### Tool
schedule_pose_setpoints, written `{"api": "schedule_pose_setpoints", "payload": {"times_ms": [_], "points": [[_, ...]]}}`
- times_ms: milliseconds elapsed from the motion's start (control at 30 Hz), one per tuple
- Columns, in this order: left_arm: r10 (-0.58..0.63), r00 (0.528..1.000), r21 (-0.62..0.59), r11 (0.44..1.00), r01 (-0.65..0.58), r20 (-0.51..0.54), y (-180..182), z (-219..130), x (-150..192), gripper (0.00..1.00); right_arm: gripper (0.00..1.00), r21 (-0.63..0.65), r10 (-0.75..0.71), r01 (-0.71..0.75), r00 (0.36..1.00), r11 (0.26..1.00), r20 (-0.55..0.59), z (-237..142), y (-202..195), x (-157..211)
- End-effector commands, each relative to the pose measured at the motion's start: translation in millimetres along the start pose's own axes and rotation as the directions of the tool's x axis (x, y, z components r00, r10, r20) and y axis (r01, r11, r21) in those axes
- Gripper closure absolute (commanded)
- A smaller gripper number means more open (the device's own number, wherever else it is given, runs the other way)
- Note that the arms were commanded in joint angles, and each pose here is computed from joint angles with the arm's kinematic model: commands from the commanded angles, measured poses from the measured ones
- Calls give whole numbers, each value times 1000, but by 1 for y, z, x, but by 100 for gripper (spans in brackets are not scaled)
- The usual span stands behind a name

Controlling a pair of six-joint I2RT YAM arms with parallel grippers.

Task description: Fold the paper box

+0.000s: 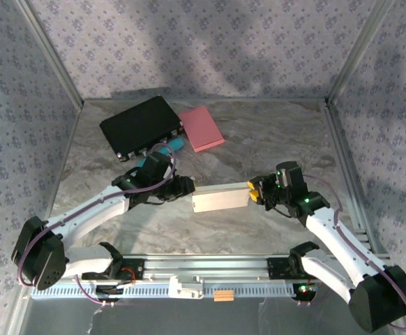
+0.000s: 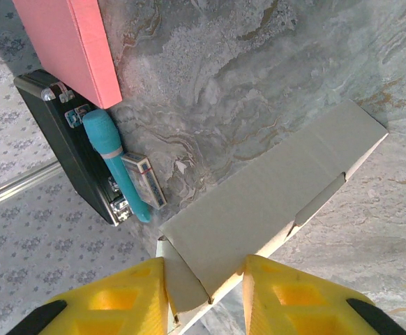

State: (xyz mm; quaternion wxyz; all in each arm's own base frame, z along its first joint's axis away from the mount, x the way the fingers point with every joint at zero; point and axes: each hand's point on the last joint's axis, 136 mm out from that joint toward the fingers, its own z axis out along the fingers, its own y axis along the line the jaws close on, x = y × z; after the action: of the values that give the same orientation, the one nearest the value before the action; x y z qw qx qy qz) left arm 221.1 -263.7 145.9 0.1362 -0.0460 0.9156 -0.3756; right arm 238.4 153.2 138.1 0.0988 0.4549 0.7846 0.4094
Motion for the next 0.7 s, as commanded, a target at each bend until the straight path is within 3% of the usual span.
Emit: {"api": "schedule_pose_setpoints", "payload": {"times_ms": [0,367,667], "points": [[1,1000,16,1000,0,-14,-2,1,2,63,68,129,15,-18,1000,991,22,4,-34,-4],[5,1000,-8,1000,-6,-28,10,4,8,64,68,139,17,-20,1000,990,24,5,-36,-5],[18,998,-41,999,-20,-57,26,9,18,70,68,142,11,-15,1000,990,23,4,-33,-5]]}}
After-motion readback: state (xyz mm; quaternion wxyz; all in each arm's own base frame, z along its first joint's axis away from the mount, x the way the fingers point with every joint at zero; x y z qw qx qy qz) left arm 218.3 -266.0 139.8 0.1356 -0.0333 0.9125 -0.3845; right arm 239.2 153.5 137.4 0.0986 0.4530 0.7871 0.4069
